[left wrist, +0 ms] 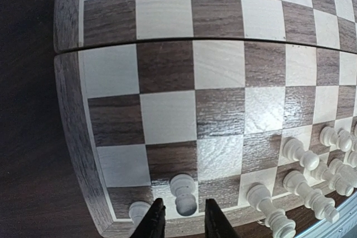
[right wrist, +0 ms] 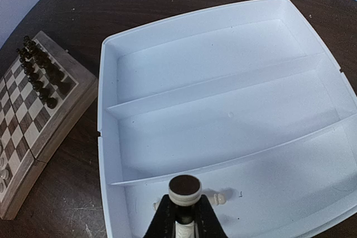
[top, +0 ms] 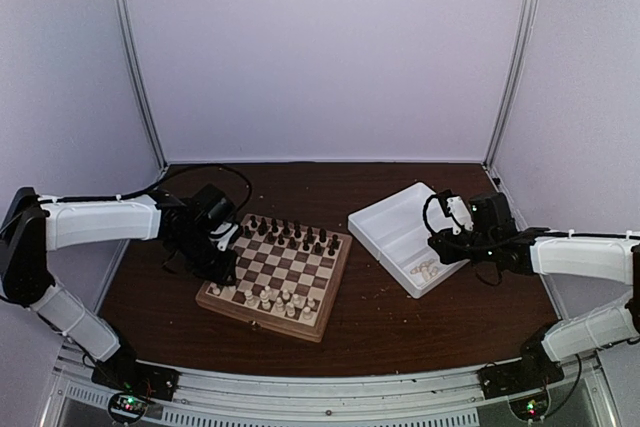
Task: Set up the chess pieces on the board
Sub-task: Pick up the chess piece from the chessboard, then place the chess piece on the chessboard.
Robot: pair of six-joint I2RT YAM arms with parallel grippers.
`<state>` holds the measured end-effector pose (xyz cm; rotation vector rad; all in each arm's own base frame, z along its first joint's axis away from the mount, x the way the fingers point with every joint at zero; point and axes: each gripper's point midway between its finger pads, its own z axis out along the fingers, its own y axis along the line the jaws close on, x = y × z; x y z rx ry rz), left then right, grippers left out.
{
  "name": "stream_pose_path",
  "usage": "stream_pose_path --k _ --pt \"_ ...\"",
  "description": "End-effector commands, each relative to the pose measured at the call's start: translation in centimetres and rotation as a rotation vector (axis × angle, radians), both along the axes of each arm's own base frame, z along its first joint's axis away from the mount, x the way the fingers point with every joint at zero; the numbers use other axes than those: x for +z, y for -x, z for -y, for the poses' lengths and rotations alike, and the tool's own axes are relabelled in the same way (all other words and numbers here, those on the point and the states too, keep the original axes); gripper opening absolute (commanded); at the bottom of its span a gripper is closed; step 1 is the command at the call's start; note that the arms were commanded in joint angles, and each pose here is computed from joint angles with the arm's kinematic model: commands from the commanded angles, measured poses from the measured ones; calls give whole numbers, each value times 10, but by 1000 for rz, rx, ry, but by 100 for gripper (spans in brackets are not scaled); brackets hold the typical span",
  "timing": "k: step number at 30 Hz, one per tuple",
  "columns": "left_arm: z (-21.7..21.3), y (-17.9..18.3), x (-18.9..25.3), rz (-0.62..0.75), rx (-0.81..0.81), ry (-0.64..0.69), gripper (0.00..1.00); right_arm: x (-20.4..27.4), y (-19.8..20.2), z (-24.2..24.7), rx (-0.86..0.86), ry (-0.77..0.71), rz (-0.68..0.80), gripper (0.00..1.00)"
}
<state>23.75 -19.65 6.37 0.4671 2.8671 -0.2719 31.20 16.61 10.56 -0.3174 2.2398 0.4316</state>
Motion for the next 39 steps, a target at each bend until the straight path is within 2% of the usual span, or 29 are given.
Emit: stream_pose_path --k 1,8,26,39 --pt "8 -10 5 30 -2 9 24 -1 -1 0 3 3 7 0" --pt "11 -10 4 25 -13 6 18 -1 -1 1 1 4 7 0" --pt "14 -9 2 16 -27 -8 11 0 -1 1 -1 3 9 0" --pt "51 -14 13 30 -106 68 9 -1 -1 1 0 4 8 0"
